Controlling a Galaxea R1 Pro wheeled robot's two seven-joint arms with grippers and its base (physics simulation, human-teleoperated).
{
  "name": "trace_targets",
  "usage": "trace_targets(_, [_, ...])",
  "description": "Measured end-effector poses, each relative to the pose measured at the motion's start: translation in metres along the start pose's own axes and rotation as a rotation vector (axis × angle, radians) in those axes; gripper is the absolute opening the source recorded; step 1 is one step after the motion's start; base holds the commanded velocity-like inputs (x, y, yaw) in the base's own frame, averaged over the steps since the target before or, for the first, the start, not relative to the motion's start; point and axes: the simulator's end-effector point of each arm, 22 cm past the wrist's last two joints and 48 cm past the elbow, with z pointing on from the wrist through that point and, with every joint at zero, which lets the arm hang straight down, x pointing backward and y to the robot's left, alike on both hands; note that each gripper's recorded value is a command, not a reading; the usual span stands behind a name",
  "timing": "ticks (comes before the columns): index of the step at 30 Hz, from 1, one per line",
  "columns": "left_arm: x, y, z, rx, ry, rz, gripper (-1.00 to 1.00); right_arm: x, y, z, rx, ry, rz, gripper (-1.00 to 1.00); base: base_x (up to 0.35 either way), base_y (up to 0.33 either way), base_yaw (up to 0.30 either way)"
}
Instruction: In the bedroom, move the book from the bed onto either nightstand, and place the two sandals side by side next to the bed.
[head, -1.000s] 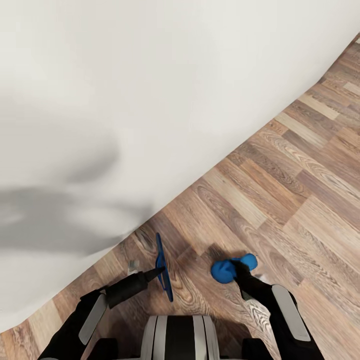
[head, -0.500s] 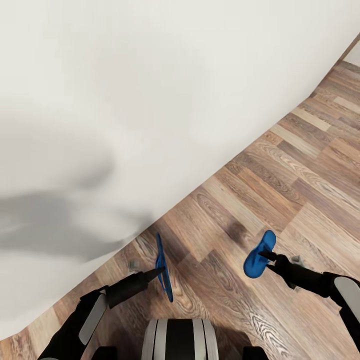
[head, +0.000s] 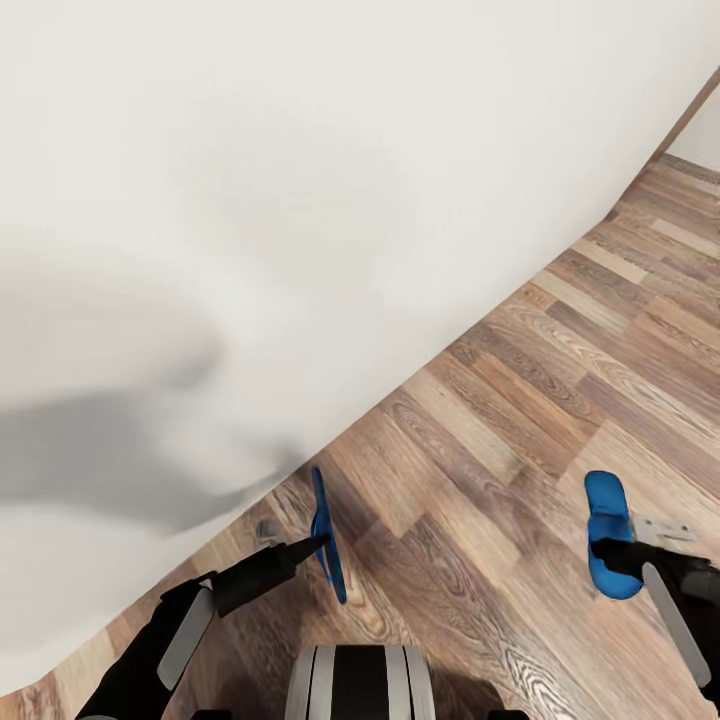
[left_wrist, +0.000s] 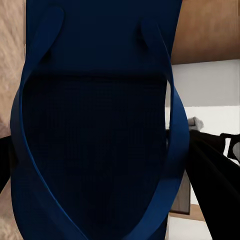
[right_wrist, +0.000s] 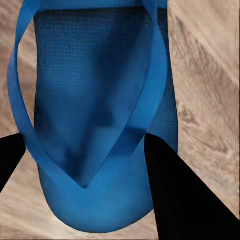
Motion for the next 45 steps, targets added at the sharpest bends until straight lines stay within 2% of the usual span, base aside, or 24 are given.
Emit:
trace_targets(1, [-0.001,-0.002,0.000,0.002,-0.001,0.004,-1.00,-0.003,0.004,-0.002,-0.015,-0.013,0.001,-1.00,0.000,0.000,0.000])
trace_targets(2, [-0.002,-0.004,0.000,0.003,-0.002,0.007,-1.00,-0.005,0.016,-0.004,-0.070,-0.021,0.018,-1.00,0.000,0.000,0.000])
trace_targets(4, [-0.004,-0.007,0.000,0.007,-0.005,0.014,-1.00,-0.011,0.076,-0.019,-0.359,-0.028,0.103,-1.00,0.000,0.000,0.000])
trace_targets(5, [-0.006,-0.009,0.000,0.009,-0.006,0.017,-1.00,-0.015,0.101,-0.033,-0.496,-0.035,0.125,-1.00,0.000,0.000,0.000])
trace_targets(6, [-0.007,-0.011,-0.001,0.010,-0.007,0.021,-1.00,-0.021,0.125,-0.050,-0.633,-0.046,0.143,-1.00,0.000,0.000,0.000])
trace_targets(7, [-0.008,-0.013,-0.001,0.012,-0.008,0.024,-1.00,-0.028,0.152,-0.077,-0.809,-0.064,0.150,-1.00,0.000,0.000,0.000])
trace_targets(8, [-0.009,-0.014,-0.001,0.014,-0.009,0.028,-1.00,-0.033,0.165,-0.098,-0.924,-0.077,0.153,-1.00,0.000,0.000,0.000])
trace_targets(9, [-0.010,-0.016,-0.001,0.016,-0.010,0.031,-1.00,-0.036,0.173,-0.114,-1.008,-0.089,0.146,-1.00,0.000,0.000,0.000])
trace_targets(11, [-0.012,-0.020,-0.001,0.020,-0.013,0.037,-1.00,-0.036,0.177,-0.134,-1.119,-0.094,0.141,-1.00,0.000,0.000,0.000])
trace_targets(13, [-0.014,-0.024,-0.001,0.024,-0.015,0.044,-1.00,-0.033,0.175,-0.136,-1.138,-0.085,0.148,-1.00,0.000,0.000,0.000])
trace_targets(15, [-0.015,-0.028,0.000,0.029,-0.017,0.051,-1.00,-0.021,0.170,-0.128,-1.142,-0.047,0.179,-1.00,0.000,0.000,0.000])
trace_targets(18, [-0.017,-0.036,0.002,0.041,-0.022,0.057,-1.00,-0.001,0.163,-0.111,-1.120,0.011,0.227,-1.00,0.000,0.000,0.000])
trace_targets(20, [-0.019,-0.040,0.003,0.045,-0.025,0.064,-1.00,0.021,0.156,-0.096,-1.099,0.067,0.276,-1.00,0.000,0.000,0.000])
trace_targets(22, [-0.021,-0.044,0.003,0.049,-0.027,0.071,-1.00,0.023,0.154,-0.096,-1.103,0.072,0.293,-1.00,0.000,0.000,0.000])
trace_targets(45, [-0.042,-0.084,-0.001,0.070,-0.057,0.149,-1.00,-0.005,0.140,-0.127,-1.124,-0.015,0.285,-1.00,0.000,0.000,0.000])
